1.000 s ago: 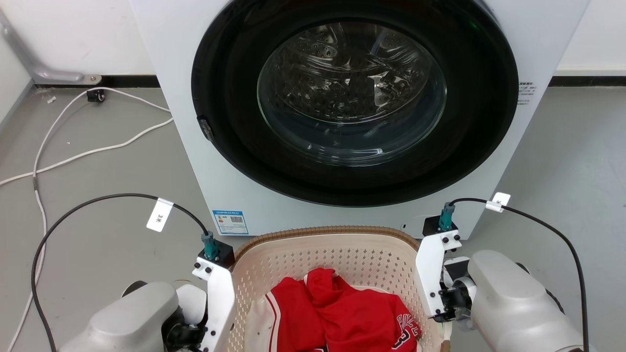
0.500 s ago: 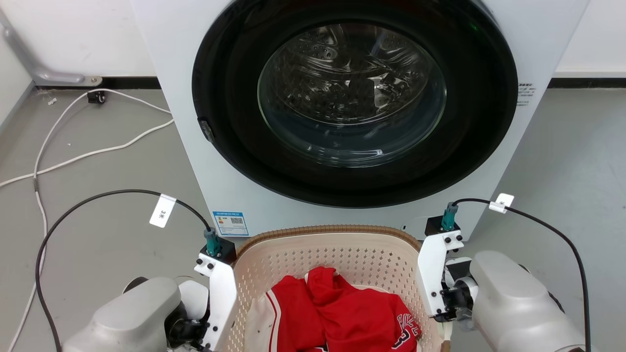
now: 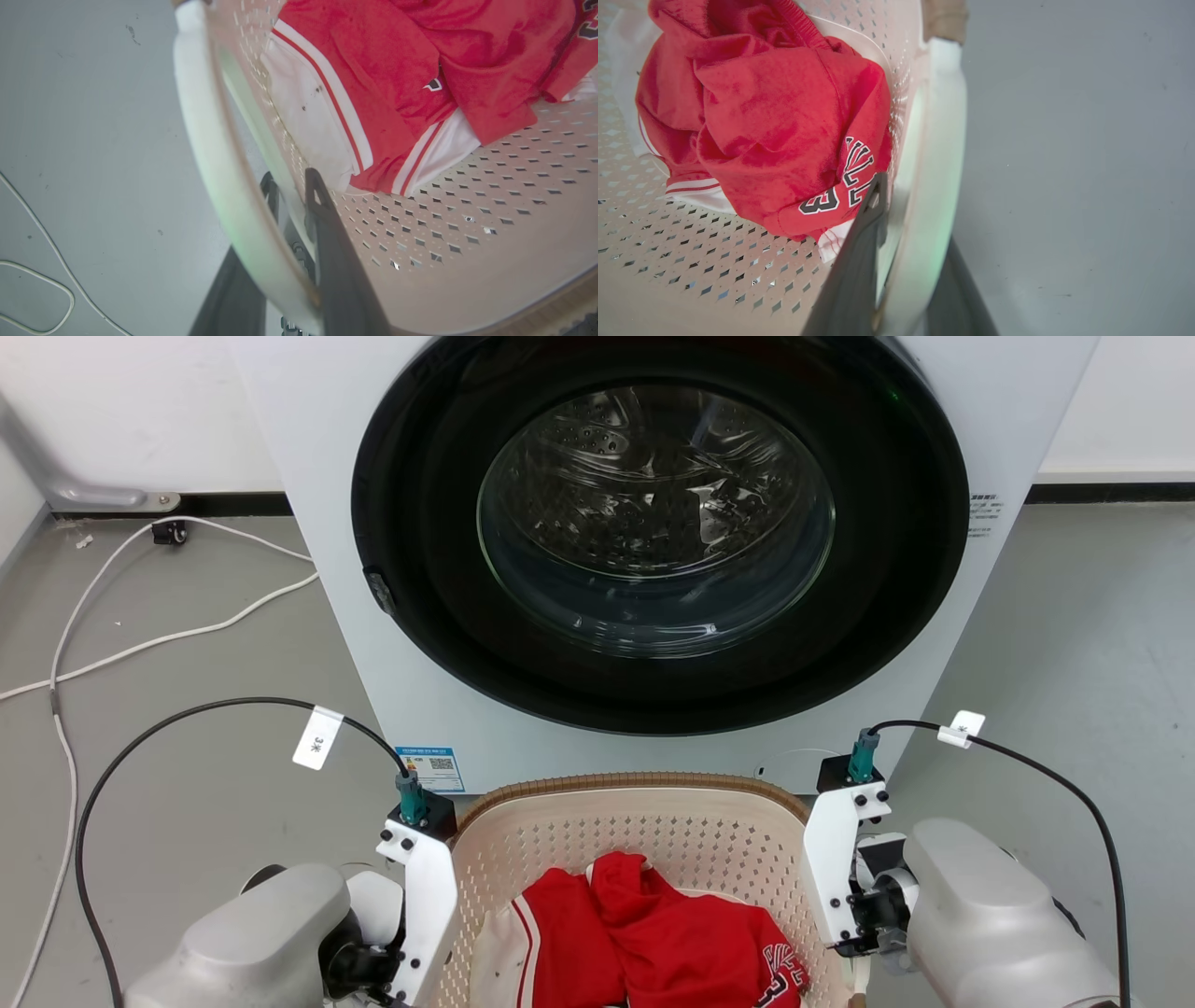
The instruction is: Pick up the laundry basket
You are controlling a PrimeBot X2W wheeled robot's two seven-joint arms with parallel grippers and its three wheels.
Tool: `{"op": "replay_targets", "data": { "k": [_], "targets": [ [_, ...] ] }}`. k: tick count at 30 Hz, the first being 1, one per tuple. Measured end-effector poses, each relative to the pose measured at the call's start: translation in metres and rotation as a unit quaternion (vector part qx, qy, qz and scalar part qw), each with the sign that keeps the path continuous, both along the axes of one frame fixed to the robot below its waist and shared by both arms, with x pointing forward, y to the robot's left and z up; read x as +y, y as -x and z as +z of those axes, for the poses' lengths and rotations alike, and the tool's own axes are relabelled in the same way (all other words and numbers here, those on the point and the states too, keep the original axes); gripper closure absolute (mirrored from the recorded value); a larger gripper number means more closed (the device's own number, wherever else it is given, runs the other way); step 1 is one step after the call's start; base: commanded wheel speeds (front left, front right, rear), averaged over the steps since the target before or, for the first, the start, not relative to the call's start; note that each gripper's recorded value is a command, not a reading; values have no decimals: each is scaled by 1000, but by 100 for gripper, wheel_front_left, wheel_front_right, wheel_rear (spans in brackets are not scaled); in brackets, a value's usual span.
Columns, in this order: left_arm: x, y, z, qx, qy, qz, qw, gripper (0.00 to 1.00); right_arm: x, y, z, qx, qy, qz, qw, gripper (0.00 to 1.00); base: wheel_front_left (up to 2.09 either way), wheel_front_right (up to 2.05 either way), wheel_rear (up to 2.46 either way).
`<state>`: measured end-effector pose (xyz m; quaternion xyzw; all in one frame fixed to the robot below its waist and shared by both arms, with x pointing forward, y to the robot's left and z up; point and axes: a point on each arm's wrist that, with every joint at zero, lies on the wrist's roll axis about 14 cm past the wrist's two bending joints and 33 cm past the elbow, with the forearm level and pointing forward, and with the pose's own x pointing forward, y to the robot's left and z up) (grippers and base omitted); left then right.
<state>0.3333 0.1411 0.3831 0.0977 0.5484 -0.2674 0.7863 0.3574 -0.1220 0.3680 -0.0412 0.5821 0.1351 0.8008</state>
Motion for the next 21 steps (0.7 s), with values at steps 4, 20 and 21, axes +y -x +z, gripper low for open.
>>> {"op": "replay_targets", "data": {
  "k": [4,20,21],
  "targets": [
    [-1,0,-1,1,0,0,1000,100,0,0,-1,1,-2,-4,1000,100,0,0,0],
    [2,3,-1,-2,1,3,1000,100,4,-1,1,-4,-8,-3,1000,100,0,0,0],
    [3,3,-1,-3,0,4,1000,100,5,-1,2,-4,-9,-3,1000,100,0,0,0]
  ]
}}
